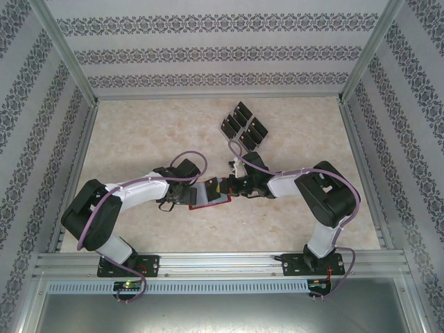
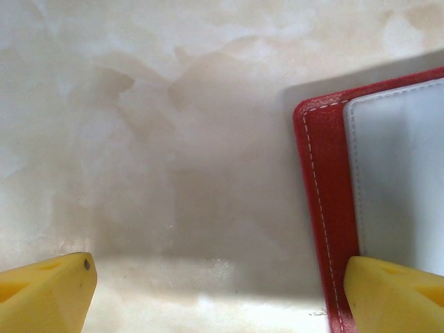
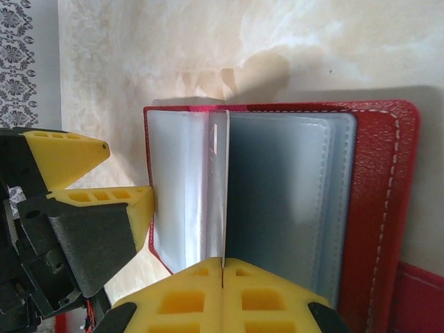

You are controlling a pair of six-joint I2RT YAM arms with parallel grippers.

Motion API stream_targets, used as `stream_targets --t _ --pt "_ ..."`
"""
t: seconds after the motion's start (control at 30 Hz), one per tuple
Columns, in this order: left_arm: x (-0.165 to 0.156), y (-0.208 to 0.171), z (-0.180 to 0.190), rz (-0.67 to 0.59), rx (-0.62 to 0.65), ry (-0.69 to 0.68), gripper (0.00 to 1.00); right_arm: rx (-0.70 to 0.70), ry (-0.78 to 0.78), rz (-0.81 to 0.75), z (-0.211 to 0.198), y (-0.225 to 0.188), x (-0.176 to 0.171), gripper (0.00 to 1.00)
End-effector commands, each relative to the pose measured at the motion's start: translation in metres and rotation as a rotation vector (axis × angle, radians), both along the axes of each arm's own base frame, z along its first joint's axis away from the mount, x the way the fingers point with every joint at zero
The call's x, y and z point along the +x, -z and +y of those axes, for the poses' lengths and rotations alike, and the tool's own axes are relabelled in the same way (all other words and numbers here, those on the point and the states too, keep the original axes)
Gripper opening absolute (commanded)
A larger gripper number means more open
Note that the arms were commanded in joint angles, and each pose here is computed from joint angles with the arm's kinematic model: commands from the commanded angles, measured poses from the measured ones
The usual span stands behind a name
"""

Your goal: Put the credit cards into the card holder

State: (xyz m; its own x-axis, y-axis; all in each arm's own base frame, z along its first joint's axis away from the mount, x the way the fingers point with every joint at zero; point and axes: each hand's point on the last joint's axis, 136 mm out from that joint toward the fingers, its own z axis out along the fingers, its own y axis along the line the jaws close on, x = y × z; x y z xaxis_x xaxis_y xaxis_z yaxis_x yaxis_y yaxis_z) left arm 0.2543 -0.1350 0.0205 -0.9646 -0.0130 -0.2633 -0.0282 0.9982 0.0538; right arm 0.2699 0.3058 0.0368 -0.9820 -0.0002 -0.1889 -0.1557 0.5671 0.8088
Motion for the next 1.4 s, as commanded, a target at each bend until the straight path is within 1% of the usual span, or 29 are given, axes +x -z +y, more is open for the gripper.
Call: stream_targets --t 0.0,0.53,0.97,1.37 --pt "-0.011 0.007 0.018 0.049 0.073 -0.020 0.92 0.001 -0.014 0.024 0.004 0.005 -0.004 0.00" --pt "-0.012 0.008 0.017 0.051 0.065 -0.020 0.92 0.054 -0.035 0.023 0.012 -0.006 -0.006 0.00" --pt "-0.014 0.008 0.019 0.049 0.066 -0.022 0.92 0.056 -0.001 0.017 0.002 -0.009 -0.009 0.00" --pt "-0.013 0.008 0.018 0.047 0.058 -0.025 0.92 0.061 -0.012 0.015 0.009 -0.011 -0.009 0.00"
